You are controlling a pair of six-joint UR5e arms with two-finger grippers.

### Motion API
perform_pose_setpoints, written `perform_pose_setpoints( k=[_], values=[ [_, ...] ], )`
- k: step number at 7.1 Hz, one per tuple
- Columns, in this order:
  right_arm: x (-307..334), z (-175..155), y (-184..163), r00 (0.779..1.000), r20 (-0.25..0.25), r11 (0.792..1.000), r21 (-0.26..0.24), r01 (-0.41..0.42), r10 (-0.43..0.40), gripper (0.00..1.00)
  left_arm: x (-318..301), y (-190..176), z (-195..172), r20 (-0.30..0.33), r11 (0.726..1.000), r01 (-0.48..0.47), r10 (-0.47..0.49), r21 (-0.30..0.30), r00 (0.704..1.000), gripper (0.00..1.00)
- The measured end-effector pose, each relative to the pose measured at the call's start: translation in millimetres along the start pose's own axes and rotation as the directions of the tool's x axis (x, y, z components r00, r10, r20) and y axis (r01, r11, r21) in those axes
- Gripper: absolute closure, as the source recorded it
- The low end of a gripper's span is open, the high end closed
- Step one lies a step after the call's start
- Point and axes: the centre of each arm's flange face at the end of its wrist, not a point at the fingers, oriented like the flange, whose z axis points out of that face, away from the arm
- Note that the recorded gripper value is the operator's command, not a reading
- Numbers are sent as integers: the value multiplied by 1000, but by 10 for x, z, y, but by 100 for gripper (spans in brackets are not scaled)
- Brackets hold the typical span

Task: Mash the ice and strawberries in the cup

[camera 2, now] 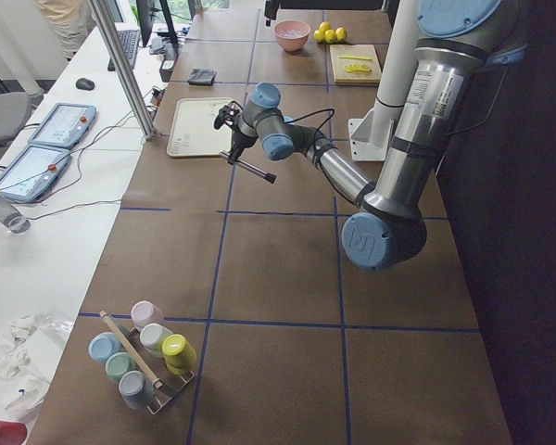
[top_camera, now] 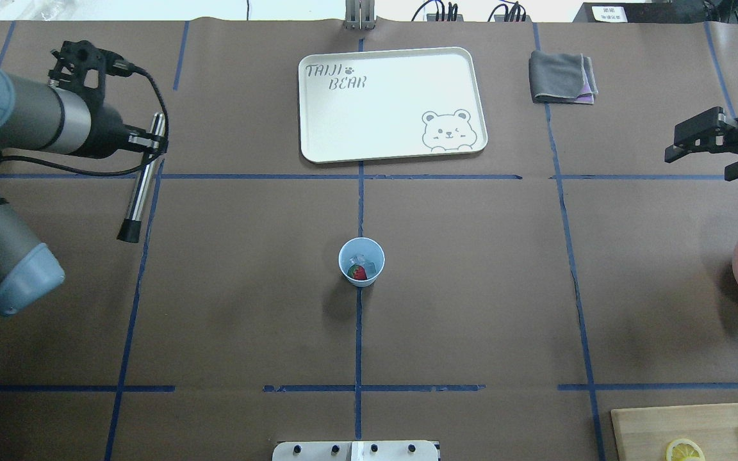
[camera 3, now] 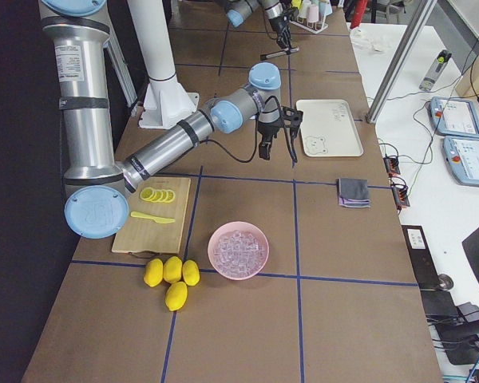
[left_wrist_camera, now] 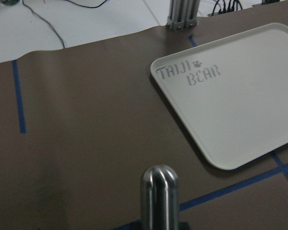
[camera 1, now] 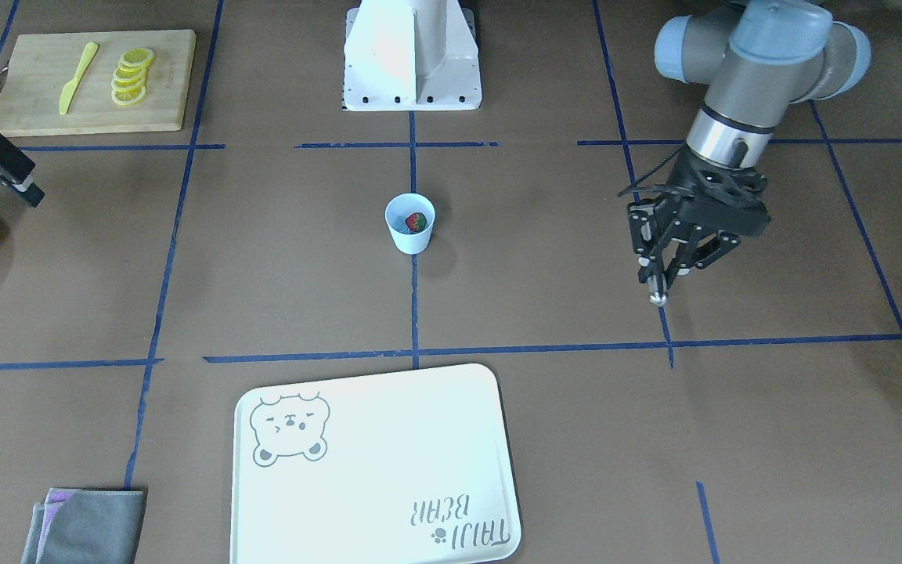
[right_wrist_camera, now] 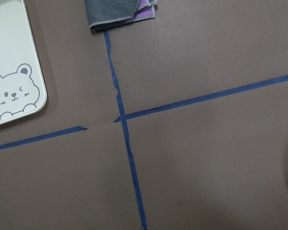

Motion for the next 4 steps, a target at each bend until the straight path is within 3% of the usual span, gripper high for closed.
perform_pose_setpoints(
  k=[2, 4],
  values=[
    [278, -19, -130, 998, -26, 999, 7, 54, -54, 0, -1061, 492, 24, 58, 990, 4, 4, -144, 998, 100],
    [558, -108, -265, 992, -67, 994, 2, 106, -105, 0, -1826, 913, 183, 141, 959, 95, -59, -267, 988, 100]
  ],
)
